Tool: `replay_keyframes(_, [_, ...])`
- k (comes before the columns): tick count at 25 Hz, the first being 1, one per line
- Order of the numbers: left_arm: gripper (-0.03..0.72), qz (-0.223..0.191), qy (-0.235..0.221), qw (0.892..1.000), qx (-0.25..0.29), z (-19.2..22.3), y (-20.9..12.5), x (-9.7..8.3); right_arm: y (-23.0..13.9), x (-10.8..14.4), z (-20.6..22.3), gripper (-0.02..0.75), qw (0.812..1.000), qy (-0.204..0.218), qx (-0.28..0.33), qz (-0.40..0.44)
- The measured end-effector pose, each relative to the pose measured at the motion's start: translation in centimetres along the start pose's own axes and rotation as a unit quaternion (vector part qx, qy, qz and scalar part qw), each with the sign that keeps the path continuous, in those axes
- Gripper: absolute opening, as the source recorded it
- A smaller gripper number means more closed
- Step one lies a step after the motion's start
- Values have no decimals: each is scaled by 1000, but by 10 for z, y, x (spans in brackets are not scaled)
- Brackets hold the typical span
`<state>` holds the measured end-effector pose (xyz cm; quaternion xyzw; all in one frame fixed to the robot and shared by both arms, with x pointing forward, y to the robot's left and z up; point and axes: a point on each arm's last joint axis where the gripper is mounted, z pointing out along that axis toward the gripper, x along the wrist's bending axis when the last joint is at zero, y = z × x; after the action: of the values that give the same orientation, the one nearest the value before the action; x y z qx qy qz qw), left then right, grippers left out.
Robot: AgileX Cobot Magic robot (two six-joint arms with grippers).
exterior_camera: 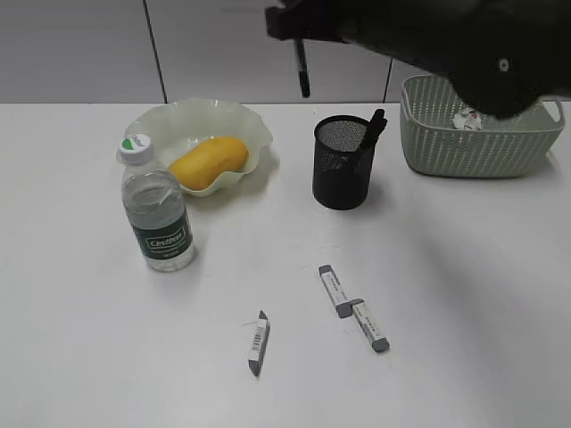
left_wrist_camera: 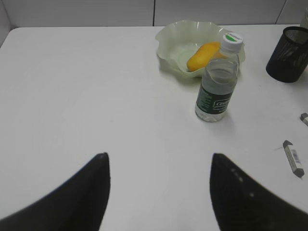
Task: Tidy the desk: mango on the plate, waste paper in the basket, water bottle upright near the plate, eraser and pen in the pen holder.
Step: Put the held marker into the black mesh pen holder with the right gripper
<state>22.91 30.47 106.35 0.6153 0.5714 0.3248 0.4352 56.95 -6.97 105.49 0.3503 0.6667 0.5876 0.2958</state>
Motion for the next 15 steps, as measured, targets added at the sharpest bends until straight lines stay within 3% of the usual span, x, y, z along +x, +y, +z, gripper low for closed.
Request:
replay_keyframes(1, [486,0,0,1000,0,0,0,0,-3,-8,-4,136,999,-13,-48,-3])
replay_keyframes(3, [486,0,0,1000,0,0,0,0,-19,-27,-3,136,994,-61,-85,15])
replay_keyframes(7, [475,0,0,1000,0,0,0,0,-67,-55,13,135,987,-130,-84,33])
replay_keyframes(15, [467,0,0,1000,0,0,0,0,-112,-60,27,164,988,-143,-61,23])
